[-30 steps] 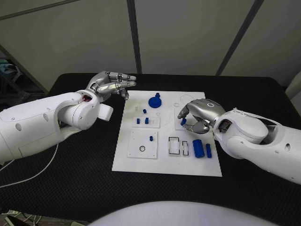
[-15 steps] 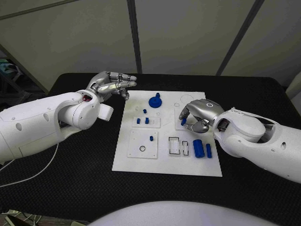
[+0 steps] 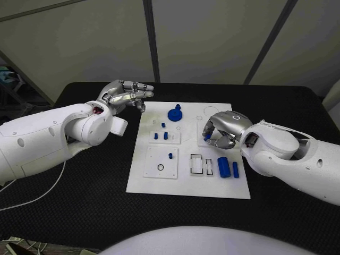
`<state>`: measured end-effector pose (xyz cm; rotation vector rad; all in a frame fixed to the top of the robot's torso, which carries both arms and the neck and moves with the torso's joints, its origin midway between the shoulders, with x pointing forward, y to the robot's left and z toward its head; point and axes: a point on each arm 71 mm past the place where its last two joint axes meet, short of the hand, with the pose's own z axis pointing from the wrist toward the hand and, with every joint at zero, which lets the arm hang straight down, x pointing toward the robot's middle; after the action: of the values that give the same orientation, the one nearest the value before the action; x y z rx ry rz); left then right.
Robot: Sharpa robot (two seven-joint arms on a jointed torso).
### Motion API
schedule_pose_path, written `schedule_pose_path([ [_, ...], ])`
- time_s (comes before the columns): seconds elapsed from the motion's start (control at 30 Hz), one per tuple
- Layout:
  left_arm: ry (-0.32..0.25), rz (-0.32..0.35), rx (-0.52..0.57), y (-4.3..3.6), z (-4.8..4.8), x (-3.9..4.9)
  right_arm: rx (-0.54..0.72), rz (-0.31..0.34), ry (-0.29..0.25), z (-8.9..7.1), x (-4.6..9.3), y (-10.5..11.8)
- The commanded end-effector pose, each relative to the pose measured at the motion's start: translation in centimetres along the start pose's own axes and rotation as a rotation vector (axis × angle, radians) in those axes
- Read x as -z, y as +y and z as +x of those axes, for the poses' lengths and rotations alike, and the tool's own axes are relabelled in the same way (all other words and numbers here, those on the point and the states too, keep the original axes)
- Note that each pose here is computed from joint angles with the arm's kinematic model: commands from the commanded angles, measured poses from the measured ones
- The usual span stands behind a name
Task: Assemble the parts on the task board
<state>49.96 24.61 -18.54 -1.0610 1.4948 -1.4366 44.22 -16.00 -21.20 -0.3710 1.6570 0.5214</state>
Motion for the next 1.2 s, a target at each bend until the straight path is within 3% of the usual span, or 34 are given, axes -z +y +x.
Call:
schedule_pose_path([
  [0.03, 0.011, 0.007, 0.004, -0.15, 0.09, -0.06, -0.015, -0.012, -0.007, -0.1, 0.0, 0.4],
  [0.37, 0.008, 0.005, 0.004, -0.08, -0.04, -0.1, -0.047, -0.022, -0.066, -1.2, 0.7, 1.3],
  [0.67, 0.006, 0.002, 0.003, 0.02, -0.09, -0.2, -0.129, -0.131, -0.144, -3.8, 1.4, 5.2],
  [1.03, 0.017, 0.003, 0.008, 0.07, 0.42, -0.48, -0.224, -0.232, -0.113, -3.7, -0.4, 9.3],
  [1.2, 0.023, 0.003, 0.01, 0.07, 0.7, -0.61, -0.244, -0.277, -0.048, -1.9, -1.2, 11.1],
])
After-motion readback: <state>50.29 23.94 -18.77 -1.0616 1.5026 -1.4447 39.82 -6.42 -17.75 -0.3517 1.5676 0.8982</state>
